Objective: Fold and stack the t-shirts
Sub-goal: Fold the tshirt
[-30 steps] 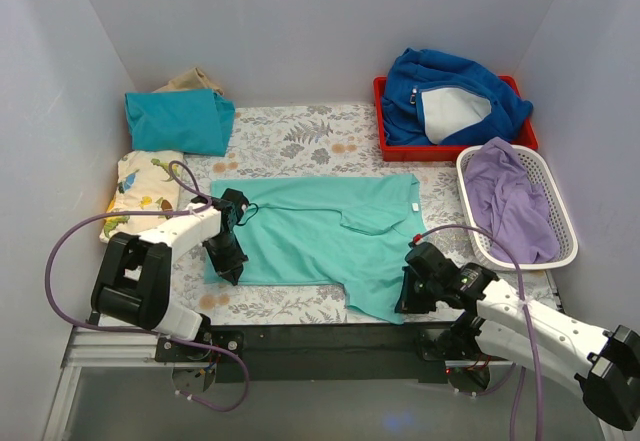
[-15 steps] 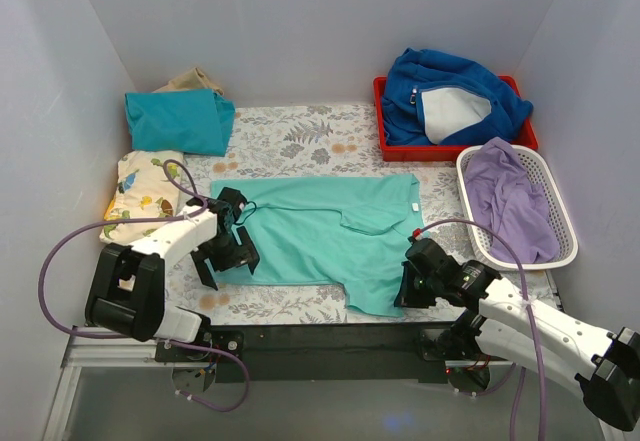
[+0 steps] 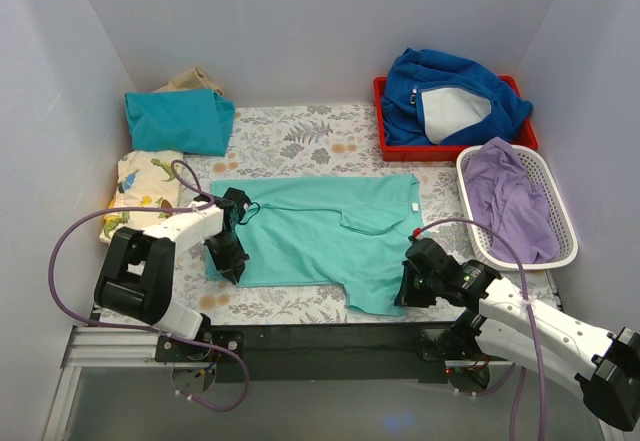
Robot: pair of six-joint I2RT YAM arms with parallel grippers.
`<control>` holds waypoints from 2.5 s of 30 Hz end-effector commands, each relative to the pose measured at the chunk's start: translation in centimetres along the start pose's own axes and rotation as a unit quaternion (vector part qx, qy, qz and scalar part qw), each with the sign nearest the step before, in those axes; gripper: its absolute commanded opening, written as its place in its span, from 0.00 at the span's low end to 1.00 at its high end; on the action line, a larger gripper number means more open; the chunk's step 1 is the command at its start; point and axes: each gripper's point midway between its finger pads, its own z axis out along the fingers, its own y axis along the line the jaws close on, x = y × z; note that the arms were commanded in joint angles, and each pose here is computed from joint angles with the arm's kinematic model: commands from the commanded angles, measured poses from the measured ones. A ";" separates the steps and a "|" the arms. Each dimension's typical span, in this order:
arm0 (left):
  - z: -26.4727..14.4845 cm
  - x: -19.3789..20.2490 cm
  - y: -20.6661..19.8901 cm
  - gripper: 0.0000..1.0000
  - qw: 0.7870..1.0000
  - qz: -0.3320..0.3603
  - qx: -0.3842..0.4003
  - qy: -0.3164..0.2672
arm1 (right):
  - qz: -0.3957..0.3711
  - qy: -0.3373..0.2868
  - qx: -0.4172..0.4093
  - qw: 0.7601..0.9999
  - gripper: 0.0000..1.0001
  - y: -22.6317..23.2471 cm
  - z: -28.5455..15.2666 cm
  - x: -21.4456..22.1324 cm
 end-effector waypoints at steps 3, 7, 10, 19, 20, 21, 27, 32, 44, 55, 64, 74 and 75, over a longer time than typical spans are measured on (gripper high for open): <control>-0.6 -0.7 -0.3 0.00 1.000 0.000 0.007 -0.015 | -0.008 -0.021 -0.003 1.000 0.01 0.6 -0.8 -1.0; -0.9 -0.5 -0.3 0.00 1.000 0.003 0.012 -0.016 | -0.013 -0.030 -0.005 0.999 0.01 1.0 -1.2 -1.6; -1.5 -0.6 -0.2 0.00 1.000 0.009 0.017 -0.021 | -0.019 -0.042 -0.011 0.999 0.01 1.5 -1.8 -2.3; -3.8 -2.0 -1.2 0.00 0.998 0.030 0.033 -0.039 | -0.049 -0.075 -0.005 0.996 0.01 2.7 -3.3 -4.8; -3.8 -2.2 -1.4 0.00 0.998 0.034 0.035 -0.041 | -0.051 -0.080 0.000 0.996 0.01 2.7 -3.4 -5.1; -3.9 -2.3 -1.5 0.00 0.998 0.035 0.035 -0.041 | -0.059 -0.086 0.000 0.995 0.01 2.9 -3.7 -5.5; -4.5 -4.4 -1.8 0.00 0.997 0.037 0.018 -0.070 | -0.078 -0.121 0.046 0.989 0.01 2.3 -4.3 -8.0; -4.5 -5.6 -2.4 0.00 0.996 0.041 0.016 -0.080 | -0.092 -0.142 0.082 0.982 0.01 1.7 -4.6 -10.1; -4.9 -9.0 -3.3 0.00 0.992 0.055 -0.001 -0.116 | -0.108 -0.159 0.125 0.973 0.01 0.0 -4.9 -14.2; -4.1 -11.8 -4.8 0.00 0.988 0.076 -0.019 -0.136 | -0.126 -0.155 0.128 0.971 0.01 -0.4 -3.4 -17.2; -3.4 -14.4 -6.3 0.00 0.984 0.086 -0.031 -0.155 | -0.133 -0.142 0.131 0.972 0.01 -1.0 -1.6 -19.2; -1.9 -14.0 -5.4 0.03 0.986 0.077 -0.065 -0.134 | -0.136 -0.132 0.135 0.972 0.01 -1.2 -0.3 -20.2; -2.2 -13.8 -5.2 0.03 0.986 0.075 -0.062 -0.133 | -0.137 -0.134 0.133 0.972 0.01 -1.0 -0.3 -20.3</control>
